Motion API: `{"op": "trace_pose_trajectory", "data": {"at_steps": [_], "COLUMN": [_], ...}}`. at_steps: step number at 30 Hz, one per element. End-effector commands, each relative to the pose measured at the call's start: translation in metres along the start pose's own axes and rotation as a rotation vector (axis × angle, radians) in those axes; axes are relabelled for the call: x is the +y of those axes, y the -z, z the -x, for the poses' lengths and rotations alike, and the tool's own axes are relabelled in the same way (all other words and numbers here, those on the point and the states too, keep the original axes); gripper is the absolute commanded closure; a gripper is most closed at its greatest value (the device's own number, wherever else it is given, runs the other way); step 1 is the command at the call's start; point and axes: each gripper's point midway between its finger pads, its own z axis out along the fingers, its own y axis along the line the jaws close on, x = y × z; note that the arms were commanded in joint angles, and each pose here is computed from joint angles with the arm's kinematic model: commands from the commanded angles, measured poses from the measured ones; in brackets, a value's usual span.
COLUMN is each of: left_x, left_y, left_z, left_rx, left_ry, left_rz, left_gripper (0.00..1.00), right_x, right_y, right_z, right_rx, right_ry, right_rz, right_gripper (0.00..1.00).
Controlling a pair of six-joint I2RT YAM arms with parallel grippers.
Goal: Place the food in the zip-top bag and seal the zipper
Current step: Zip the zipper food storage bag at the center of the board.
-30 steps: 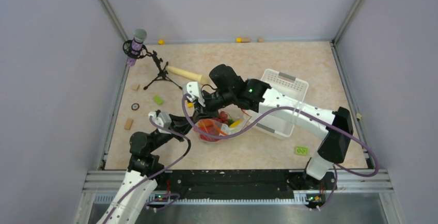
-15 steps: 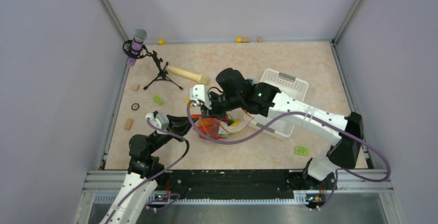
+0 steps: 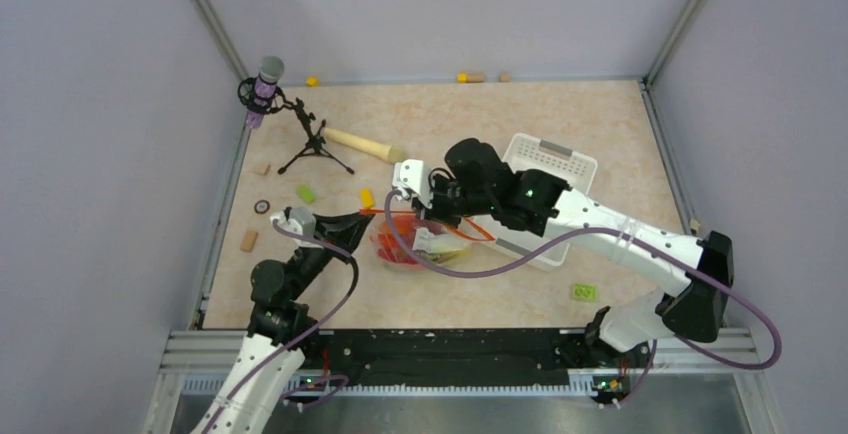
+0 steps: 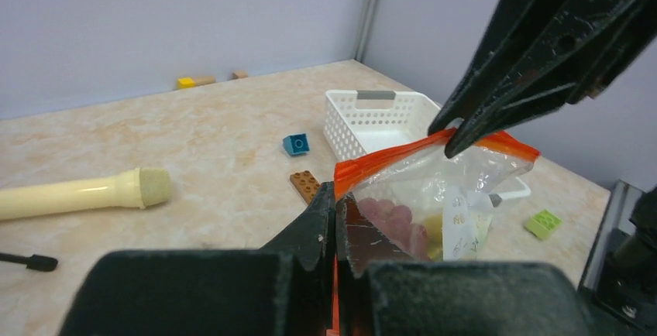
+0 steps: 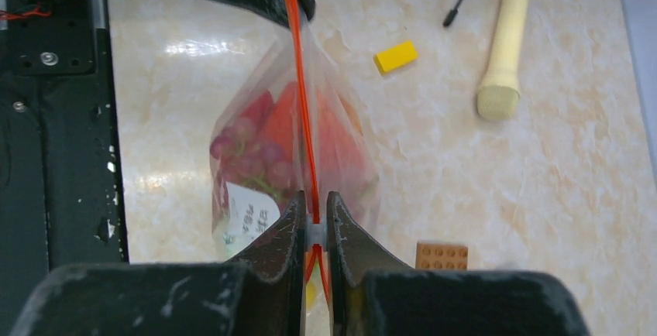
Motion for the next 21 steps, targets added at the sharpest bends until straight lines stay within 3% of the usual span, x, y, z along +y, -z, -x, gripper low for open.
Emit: {"op": "trace_pose_trajectory", "data": {"at_steps": [1, 16, 21], "left_x": [0.041, 0.088, 0.086], "left_y": [0.001, 0.013, 0.013], "left_z": [0.033, 0.038, 0.038], "left_rx": [-0.144, -0.184, -0.180], "left_ry": [0.017, 0.121, 0.128], "left_rz": [0.242, 0.534, 0.525], "left_gripper": [1.00, 1.00, 1.00], "right_x": [-0.032, -0.039, -0.035], "right_y": [0.031, 0.051, 0.065], "right_z": [-0.032, -0.068, -0.078], "right_rx": [0.061, -0.003, -0.056], "right_ry": [-0.130, -0.466, -0.601], "right_rz": [-0.185, -0.419, -0.493], "right_gripper": [1.00, 1.00, 1.00]}}
